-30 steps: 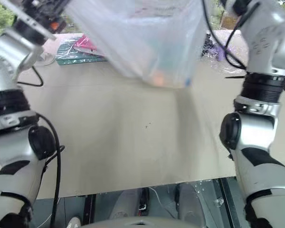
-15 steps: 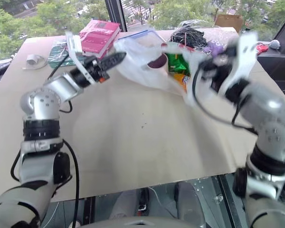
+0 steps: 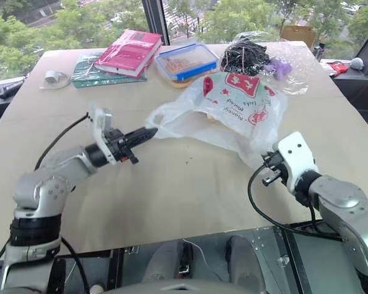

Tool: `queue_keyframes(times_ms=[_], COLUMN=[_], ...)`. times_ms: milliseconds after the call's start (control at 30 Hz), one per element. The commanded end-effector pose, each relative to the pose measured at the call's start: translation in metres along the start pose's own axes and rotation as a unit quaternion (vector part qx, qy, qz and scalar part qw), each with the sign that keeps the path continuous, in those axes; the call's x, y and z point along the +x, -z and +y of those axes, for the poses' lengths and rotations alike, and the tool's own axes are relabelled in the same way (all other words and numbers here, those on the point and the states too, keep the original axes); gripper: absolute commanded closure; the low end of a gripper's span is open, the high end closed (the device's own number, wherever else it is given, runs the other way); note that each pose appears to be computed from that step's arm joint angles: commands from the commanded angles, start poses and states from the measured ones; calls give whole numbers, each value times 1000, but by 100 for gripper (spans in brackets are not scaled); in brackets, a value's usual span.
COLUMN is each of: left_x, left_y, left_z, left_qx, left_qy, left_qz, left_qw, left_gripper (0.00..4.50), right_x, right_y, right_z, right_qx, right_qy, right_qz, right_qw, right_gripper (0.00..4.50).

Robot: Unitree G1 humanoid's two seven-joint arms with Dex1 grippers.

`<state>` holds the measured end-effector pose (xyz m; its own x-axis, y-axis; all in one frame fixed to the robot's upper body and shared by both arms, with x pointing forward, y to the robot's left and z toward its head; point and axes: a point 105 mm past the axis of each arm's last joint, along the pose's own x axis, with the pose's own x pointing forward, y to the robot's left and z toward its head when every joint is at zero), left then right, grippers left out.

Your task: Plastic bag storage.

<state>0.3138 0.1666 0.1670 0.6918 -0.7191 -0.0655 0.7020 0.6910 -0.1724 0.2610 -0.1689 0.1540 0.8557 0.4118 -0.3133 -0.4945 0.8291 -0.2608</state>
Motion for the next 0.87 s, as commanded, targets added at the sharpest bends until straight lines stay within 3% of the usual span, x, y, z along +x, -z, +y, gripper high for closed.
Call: queue_keyframes(times_ms=[33, 200, 233, 333, 567, 600, 867], left_x=[-8, -15, -18, -25, -43, -49, -69], left_y=[-16, -13, -14, -13, -8, -4, 9], left_z=[-13, -14, -15, -15, 2, 6, 14], left_qx=[33, 38, 39, 55, 129, 134, 107], left_qy=[14, 15, 20, 16, -79, -96, -122], left_qz=[-28, -22, -24, -28, -29, -24, -10], left_qw=[999, 999, 999, 998, 988, 986, 987], left_gripper=[443, 443, 420, 328, 4, 0, 0], right_x=[-8, -18, -19, -28, -69, -78, -103], right_y=[-6, 6, 3, -5, 4, 9, 29], right_z=[-4, -6, -7, 2, -8, -11, -30], right_qx=[-21, -14, -12, -14, -9, -9, -18], right_qy=[7, 4, 4, -27, -9, -7, -2], right_qz=[-16, 5, -7, -33, -21, -10, 24], right_qw=[1000, 1000, 1000, 999, 1000, 1000, 1000], right_gripper=[450, 450, 450, 365, 33, 8, 8])
